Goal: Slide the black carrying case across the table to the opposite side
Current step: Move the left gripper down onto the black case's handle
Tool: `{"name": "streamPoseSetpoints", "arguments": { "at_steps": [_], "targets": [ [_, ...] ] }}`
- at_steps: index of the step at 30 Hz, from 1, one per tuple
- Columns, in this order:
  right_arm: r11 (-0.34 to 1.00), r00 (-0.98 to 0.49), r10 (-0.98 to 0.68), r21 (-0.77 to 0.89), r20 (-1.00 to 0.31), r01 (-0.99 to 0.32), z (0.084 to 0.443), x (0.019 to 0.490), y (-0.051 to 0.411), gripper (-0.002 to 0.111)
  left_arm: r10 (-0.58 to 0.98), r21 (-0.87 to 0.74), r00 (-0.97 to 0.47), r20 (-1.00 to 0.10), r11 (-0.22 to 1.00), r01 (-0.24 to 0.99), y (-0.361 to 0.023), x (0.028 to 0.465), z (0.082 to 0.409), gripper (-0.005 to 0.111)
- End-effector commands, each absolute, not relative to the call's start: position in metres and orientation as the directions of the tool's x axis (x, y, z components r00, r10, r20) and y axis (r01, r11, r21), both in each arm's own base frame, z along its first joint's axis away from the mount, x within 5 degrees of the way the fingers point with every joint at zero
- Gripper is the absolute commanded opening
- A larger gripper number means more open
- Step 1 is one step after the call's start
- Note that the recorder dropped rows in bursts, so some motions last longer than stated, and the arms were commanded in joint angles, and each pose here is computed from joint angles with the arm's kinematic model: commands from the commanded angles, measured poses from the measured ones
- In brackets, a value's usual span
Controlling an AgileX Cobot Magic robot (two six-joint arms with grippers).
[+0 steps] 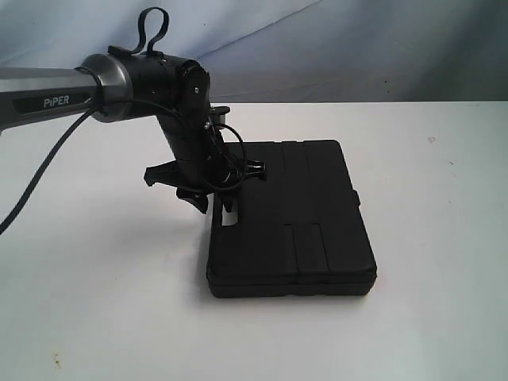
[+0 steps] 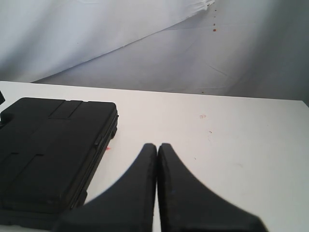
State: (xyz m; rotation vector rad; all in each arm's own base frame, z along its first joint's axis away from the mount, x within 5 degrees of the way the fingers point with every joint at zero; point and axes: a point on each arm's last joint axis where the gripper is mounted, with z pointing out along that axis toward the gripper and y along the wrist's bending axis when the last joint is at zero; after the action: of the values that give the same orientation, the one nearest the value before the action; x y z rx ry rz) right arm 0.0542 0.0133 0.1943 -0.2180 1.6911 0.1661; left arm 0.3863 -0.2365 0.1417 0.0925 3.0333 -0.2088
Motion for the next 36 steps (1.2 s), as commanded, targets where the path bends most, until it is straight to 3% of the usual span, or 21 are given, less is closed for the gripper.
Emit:
{"name": "streamPoseSetpoints", "arguments": {
  "at_steps": [1,9,19,36],
  "targets": [
    [0.972,-0.128,-0.040,-0.009,-0.991,-0.233,0.193,0.054,0.013,0.000,0.028,-0.138,-0.993,-0.112,0.989,0.044,-0.240,0.388,0.137,0.040],
    [0.972,-0.128,-0.040,-0.009,-0.991,-0.233,0.193,0.054,0.013,0.000,0.022,-0.119,-0.996,-0.084,0.992,0.032,-0.239,0.389,0.121,0.038],
    [0.972,-0.128,-0.040,-0.009,-0.991,-0.233,0.193,0.054,0.013,0.000,0.027,-0.118,-0.994,-0.106,0.992,0.039,-0.239,0.391,0.122,0.000],
    [0.972,-0.128,-0.040,-0.009,-0.991,-0.233,0.193,0.054,0.013,0.000,0.103,-0.003,-0.985,-0.142,0.995,0.104,-0.229,0.394,0.124,0.000]
  ]
}}
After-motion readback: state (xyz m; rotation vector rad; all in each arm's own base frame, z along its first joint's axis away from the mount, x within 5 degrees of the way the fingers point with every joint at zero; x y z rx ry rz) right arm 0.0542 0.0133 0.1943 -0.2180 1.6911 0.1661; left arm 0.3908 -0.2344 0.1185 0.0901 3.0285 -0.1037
